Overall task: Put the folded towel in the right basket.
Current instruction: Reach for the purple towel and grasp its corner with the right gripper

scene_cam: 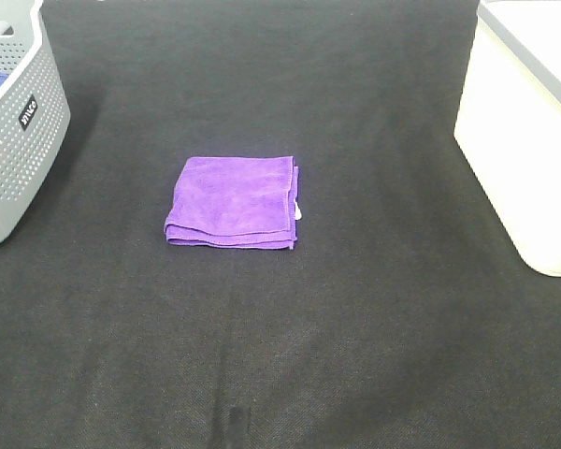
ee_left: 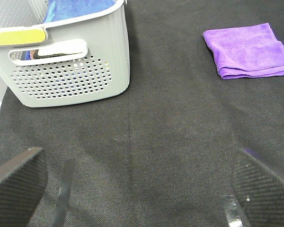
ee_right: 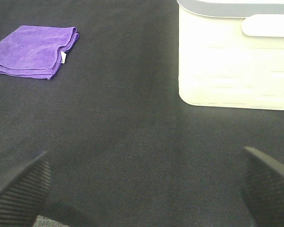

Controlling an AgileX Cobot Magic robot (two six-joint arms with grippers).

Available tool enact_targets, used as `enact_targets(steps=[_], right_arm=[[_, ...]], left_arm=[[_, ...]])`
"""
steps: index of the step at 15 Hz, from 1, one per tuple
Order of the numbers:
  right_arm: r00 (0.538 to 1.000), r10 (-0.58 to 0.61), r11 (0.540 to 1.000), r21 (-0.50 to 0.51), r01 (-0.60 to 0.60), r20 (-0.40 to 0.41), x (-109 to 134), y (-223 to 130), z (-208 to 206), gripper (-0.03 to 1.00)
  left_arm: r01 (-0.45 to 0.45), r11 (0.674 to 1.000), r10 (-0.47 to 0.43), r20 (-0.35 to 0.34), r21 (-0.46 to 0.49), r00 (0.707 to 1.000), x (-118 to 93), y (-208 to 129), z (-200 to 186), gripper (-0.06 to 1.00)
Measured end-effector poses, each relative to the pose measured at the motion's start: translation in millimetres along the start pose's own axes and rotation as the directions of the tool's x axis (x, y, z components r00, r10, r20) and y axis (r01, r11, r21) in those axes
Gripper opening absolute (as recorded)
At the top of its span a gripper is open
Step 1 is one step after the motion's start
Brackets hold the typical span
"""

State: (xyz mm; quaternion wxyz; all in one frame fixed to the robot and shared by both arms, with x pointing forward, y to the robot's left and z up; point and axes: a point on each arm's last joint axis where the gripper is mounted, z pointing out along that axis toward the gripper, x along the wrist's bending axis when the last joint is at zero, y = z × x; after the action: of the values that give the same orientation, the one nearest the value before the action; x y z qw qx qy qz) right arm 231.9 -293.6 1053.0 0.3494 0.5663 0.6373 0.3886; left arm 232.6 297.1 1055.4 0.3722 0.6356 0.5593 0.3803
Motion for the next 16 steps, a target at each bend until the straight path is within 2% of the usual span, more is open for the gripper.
enact_targets(steps=[16], right_arm=[[1.0, 0.0, 1.0, 0.0, 0.0, 0.0, 0.0, 0.0, 0.0, 0.98]], left_arm=[[0.0, 1.0, 0.0, -0.001, 0.0, 1.0, 0.1, 0.0, 0.0, 0.99]])
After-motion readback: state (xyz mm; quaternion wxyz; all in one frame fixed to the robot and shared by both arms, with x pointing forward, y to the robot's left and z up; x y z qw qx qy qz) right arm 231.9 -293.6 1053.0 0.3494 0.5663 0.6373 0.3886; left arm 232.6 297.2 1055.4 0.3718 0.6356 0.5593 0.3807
